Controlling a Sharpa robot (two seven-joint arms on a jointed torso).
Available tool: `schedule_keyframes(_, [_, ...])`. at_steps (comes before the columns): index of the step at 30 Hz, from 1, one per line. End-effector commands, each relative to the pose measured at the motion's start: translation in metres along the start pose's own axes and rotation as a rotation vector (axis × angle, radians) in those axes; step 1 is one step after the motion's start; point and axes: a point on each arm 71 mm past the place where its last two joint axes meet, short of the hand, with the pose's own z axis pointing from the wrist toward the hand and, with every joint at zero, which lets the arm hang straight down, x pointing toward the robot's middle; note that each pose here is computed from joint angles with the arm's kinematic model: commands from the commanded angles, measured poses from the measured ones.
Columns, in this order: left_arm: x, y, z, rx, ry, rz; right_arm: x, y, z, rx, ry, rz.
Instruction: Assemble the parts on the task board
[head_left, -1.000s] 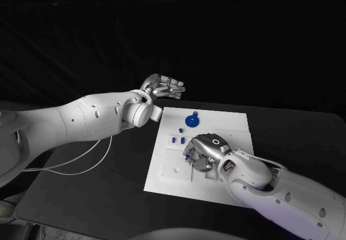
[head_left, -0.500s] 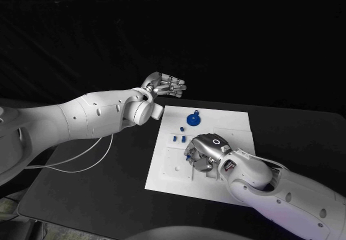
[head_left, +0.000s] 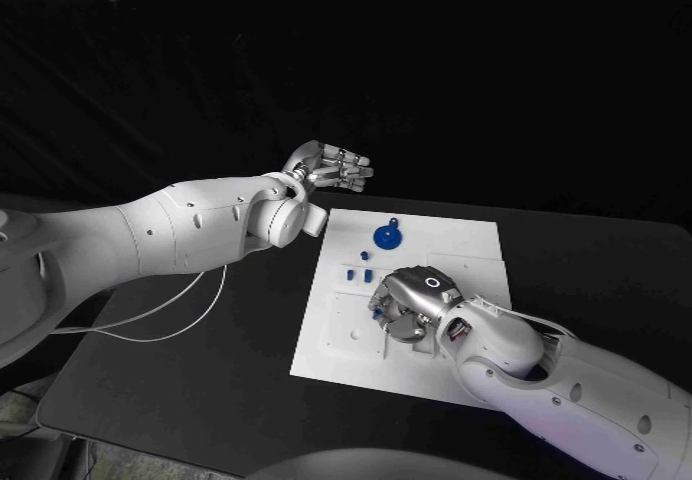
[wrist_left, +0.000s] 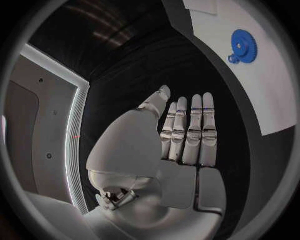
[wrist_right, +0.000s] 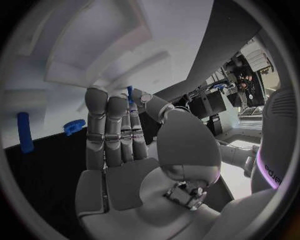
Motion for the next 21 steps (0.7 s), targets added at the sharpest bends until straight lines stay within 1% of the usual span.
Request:
schedule_keyframes(1, [0.0025, -0.0017, 0.0006, 0.01, 0.017, -0.012, 0.0024, 0.0007, 0.0003, -0.001, 0.02, -0.024])
schedule_keyframes(21, [0.0035, -0.0015, 0.0011, 0.007, 0.025, -0.015, 0.009, 0.0027, 0.0023, 0.009, 0.054, -0.058])
